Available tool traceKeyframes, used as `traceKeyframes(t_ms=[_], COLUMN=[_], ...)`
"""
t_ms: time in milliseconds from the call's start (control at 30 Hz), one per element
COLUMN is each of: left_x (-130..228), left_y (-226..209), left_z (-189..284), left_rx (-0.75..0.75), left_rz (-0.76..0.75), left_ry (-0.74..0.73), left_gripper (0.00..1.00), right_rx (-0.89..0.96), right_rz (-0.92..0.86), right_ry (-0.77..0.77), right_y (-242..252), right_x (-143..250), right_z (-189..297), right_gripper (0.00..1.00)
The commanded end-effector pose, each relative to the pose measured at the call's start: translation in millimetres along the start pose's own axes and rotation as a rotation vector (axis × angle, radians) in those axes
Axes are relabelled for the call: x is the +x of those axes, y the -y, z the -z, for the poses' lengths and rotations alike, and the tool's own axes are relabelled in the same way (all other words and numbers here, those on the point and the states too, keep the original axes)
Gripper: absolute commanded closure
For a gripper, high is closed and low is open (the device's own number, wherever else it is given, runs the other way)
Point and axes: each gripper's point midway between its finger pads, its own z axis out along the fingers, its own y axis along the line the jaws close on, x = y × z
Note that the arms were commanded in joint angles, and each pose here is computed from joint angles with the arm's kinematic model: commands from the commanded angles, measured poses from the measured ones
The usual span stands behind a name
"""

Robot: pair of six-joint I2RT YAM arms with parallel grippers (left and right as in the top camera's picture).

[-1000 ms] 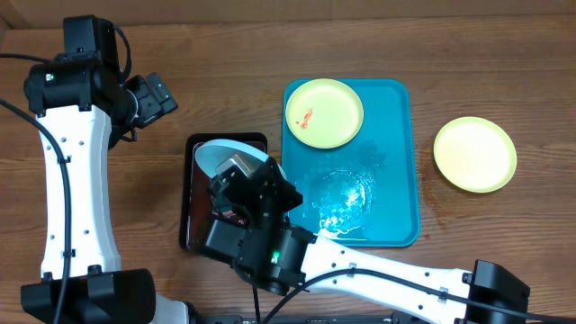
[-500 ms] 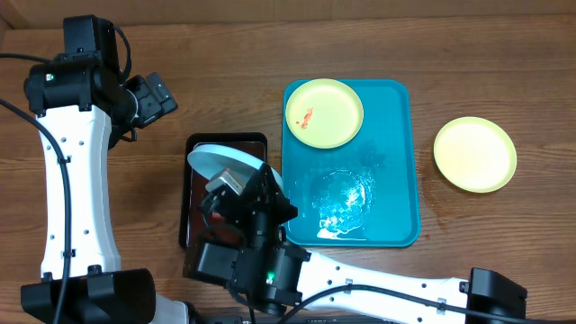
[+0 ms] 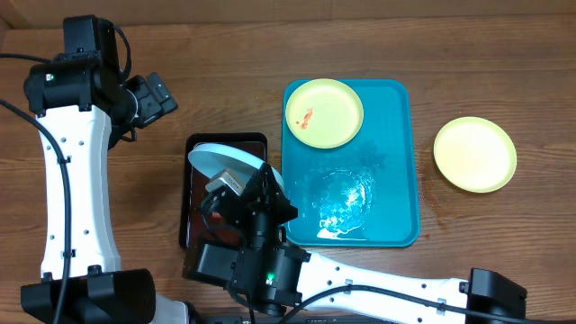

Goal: Clean dirty plates on tray and stack at the side
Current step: 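Carry the light-blue plate right and stack it on the yellow plate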

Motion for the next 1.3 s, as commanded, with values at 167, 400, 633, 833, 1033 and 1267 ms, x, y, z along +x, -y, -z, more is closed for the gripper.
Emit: traceKeyframes(t_ms=[167,400,633,833,1033,1267], left_x=[-5,-5,-5,-5,-5,-5], left_y=[-1,-1,-1,-1,-1,-1], left_z=[9,9,9,9,9,9], left_rx=[0.000,0.000,-0.001,0.000,0.000,0.000], left_rz=[-0.006,-0.005,-0.005,-0.006,-0.006,-0.006], left_ry=[0.031,0.031,0.031,0.031,0.031,0.031], left_gripper=[0.00,0.00,0.00,0.00,0.00,0.00], right_rx=[0.026,0.027,0.023,0.020,-0.113,-0.419], right_rz=[-0.035,-0.036,-0.055,-0.061,-0.073,-0.278], right_ry=[0.019,0.019,0.022,0.022,-0.028,-0.234], right_y=[11,11,10,10,-10,-46], right_x=[-8,-8,-10,-10,-3,22], right_z=[4,4,3,3,-7,-38], right_gripper=[0.96,0.96,0.96,0.96,0.96,0.96])
